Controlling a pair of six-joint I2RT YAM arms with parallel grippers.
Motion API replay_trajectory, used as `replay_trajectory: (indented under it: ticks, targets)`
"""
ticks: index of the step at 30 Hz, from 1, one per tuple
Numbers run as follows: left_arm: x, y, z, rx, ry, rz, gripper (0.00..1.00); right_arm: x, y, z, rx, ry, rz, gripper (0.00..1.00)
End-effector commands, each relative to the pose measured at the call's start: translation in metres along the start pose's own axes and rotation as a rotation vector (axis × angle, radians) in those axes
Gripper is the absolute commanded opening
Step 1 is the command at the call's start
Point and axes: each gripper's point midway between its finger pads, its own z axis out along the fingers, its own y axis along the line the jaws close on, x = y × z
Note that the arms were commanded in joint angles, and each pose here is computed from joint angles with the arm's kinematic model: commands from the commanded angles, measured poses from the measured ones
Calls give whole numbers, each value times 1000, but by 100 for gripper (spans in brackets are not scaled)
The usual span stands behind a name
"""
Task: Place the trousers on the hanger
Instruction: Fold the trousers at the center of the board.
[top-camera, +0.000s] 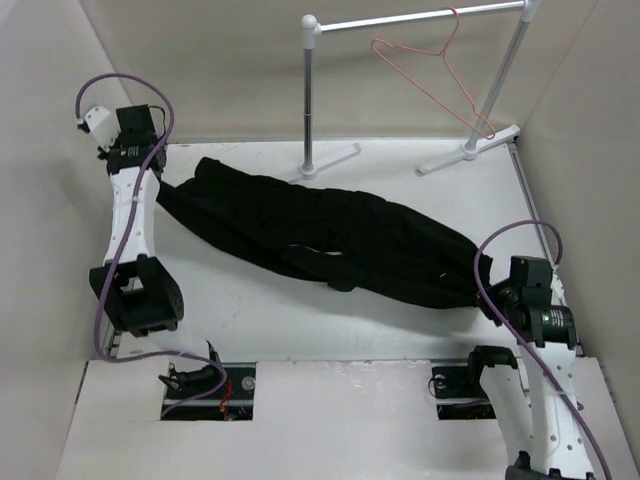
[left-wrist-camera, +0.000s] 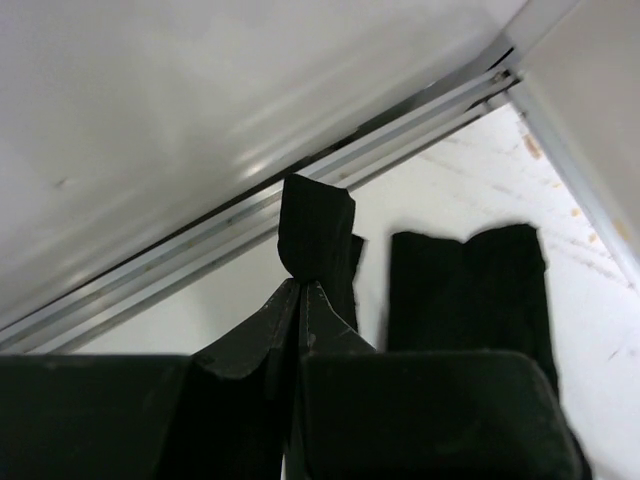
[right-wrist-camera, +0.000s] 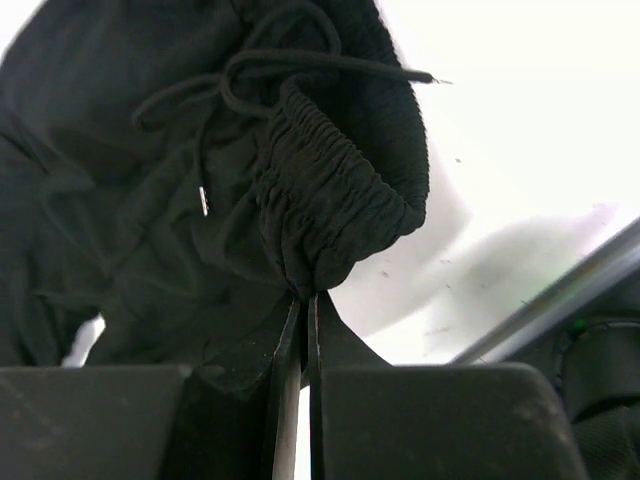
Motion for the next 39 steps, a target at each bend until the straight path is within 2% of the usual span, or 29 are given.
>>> replay_trajectory:
  ticks: [1, 6, 9, 16, 19, 21, 23, 26, 27, 30, 35, 39]
  targets:
    - [-42, -33, 5, 61, -78, -53, 1, -31, 29, 4, -75, -86, 33, 7]
    - [-49, -80, 25, 103, -85, -7, 1, -61, 57, 29, -92, -76, 101, 4]
    - [-51, -100, 39, 117, -90, -6, 1, -99, 82, 26, -113, -138, 123, 4]
    - [-9, -159, 81, 157, -51, 32, 1, -152, 116, 90, -14, -148, 120, 5]
    - [15, -177, 98, 165, -31, 51, 2, -169, 127, 125, 32, -136, 111, 10]
    - [26, -185, 105, 163, -29, 59, 5, -172, 133, 148, 72, -118, 96, 17]
    - [27, -191, 109, 169, -42, 50, 11, -177, 134, 168, 111, -117, 86, 27]
    - [18, -203, 107, 214, -68, 12, 33, -181, 137, 179, 128, -137, 85, 45]
    - [13, -207, 104, 234, -74, 2, 36, -183, 140, 181, 122, -154, 75, 49]
    - [-12, -205, 94, 297, -83, -41, 49, -183, 150, 178, 99, -171, 59, 54]
    - [-15, -158, 88, 264, -34, -38, 70, -184, 165, 144, 24, -228, 6, 81]
    - [16, -108, 82, 207, 30, -55, 77, -182, 164, 114, -38, -273, 6, 93]
